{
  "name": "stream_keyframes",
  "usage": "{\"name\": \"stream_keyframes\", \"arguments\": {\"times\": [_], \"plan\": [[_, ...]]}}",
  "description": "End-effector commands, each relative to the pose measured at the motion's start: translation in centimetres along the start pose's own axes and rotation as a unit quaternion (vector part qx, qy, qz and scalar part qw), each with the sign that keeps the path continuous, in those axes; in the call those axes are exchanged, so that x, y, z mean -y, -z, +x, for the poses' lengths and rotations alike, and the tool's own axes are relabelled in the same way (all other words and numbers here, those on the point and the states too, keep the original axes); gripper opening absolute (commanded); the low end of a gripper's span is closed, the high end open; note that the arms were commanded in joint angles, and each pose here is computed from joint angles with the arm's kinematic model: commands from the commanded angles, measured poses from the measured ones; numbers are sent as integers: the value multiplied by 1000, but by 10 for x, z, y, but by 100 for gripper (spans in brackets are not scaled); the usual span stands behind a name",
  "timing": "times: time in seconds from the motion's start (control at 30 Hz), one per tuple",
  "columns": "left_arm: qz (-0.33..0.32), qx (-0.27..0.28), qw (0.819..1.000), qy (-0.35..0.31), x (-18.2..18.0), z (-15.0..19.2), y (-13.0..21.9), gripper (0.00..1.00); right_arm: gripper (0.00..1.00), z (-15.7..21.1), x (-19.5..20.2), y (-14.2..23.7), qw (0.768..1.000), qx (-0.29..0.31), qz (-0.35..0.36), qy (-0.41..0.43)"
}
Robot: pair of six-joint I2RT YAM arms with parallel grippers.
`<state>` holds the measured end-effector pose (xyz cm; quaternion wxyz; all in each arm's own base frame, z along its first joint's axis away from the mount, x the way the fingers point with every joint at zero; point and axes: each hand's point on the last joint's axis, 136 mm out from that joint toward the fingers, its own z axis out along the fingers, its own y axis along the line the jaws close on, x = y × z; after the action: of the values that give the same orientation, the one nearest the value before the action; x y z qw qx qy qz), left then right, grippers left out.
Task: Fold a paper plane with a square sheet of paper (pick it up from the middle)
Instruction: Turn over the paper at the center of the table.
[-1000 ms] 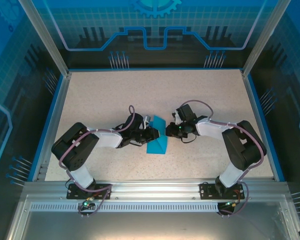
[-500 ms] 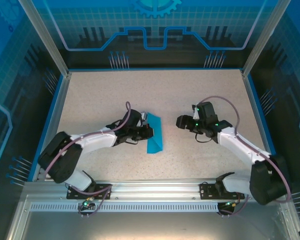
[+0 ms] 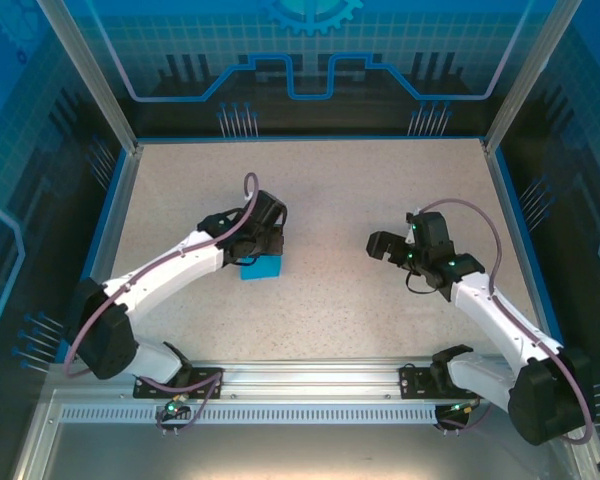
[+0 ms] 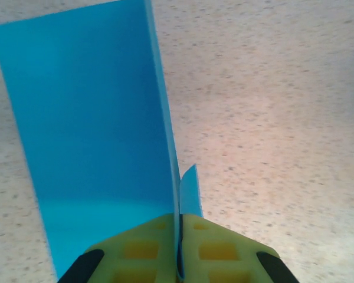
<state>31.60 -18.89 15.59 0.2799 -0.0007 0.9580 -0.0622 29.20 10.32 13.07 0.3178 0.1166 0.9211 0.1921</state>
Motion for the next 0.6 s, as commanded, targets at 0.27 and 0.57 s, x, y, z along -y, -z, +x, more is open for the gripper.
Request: {"name": "stream_keyframes", "arguments": {"times": [0.27, 0.57], "plan": [[-180, -38, 978, -100, -1, 9, -52, 10, 99, 0, 16, 11, 999, 18, 23, -17], [-136, -76, 984, -87, 52, 32, -96, 16, 99, 8, 20, 3, 998, -16, 26, -46]]}}
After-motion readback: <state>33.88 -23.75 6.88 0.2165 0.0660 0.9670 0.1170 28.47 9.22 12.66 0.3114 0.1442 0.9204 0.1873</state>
